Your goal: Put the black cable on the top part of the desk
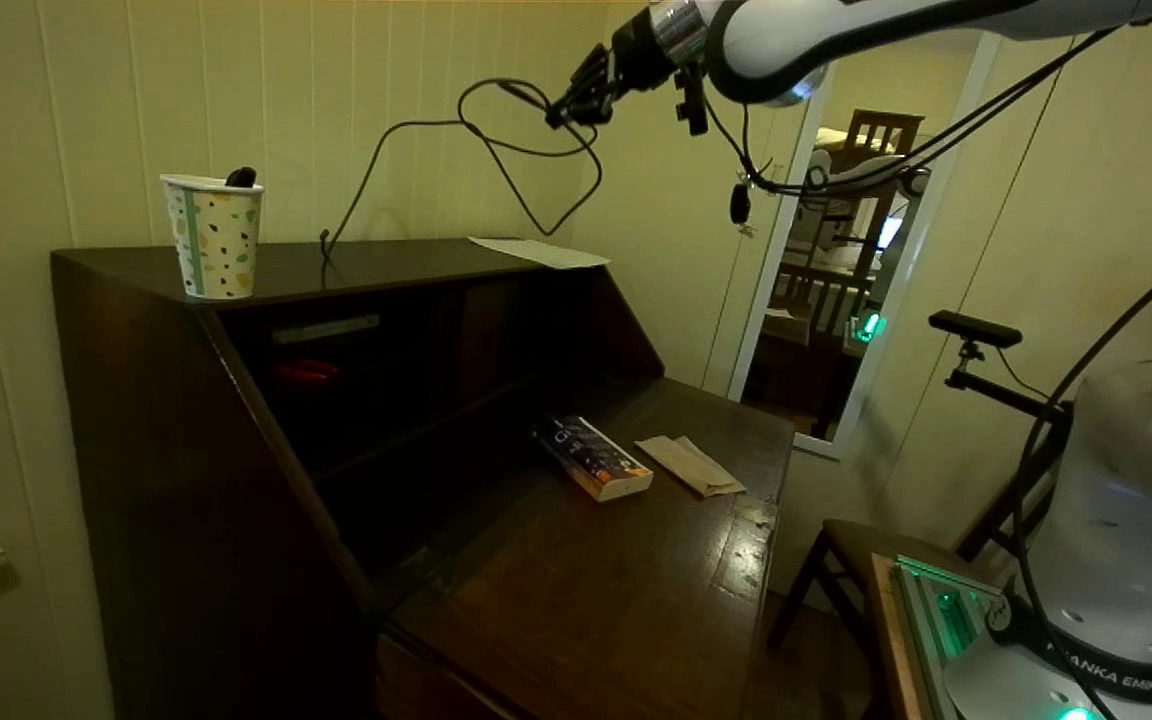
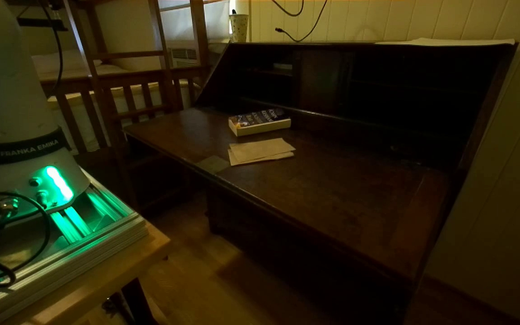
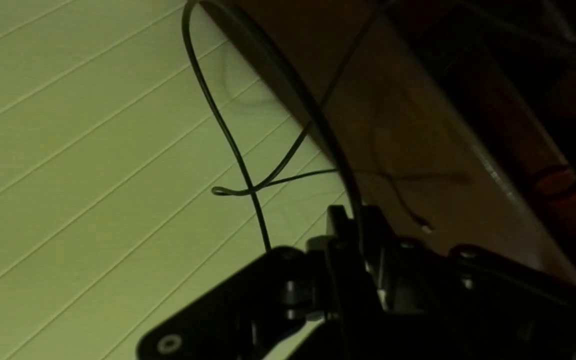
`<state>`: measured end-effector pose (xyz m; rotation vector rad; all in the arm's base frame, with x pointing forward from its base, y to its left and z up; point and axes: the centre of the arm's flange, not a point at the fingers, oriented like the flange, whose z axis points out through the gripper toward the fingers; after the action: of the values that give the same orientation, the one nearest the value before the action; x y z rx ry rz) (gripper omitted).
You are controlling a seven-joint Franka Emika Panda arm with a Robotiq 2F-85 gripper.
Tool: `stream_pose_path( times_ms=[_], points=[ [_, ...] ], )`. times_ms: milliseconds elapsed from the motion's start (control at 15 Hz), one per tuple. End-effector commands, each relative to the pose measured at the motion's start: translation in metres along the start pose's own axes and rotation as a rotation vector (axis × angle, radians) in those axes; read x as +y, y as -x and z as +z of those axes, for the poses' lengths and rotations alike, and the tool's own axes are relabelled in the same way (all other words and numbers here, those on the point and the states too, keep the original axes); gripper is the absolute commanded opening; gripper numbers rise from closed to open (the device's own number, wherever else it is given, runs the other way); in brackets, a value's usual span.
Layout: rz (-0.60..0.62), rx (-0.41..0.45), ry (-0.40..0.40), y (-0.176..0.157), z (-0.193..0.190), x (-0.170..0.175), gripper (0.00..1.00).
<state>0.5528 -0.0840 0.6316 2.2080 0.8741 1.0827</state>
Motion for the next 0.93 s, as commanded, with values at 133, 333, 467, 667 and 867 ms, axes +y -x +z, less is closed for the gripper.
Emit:
stream_pose_path(
  times_ms=[133,333,467,667,867],
  points=[
    [0.09,0.036,0.06,-0.026,0.005,0.037,0.11],
    [0.116,0.039,0.065,-0.038,0.025,0.047,0.11],
    [0.119,0.038,0.064,-0.039,0.03,0.048,0.11],
    [0.241,0.135,0.027,-0.063,0.059,0.053,0.03],
    [0.34,0.252,-0.085,-0.094,0.085,0.05,0.03]
  ],
)
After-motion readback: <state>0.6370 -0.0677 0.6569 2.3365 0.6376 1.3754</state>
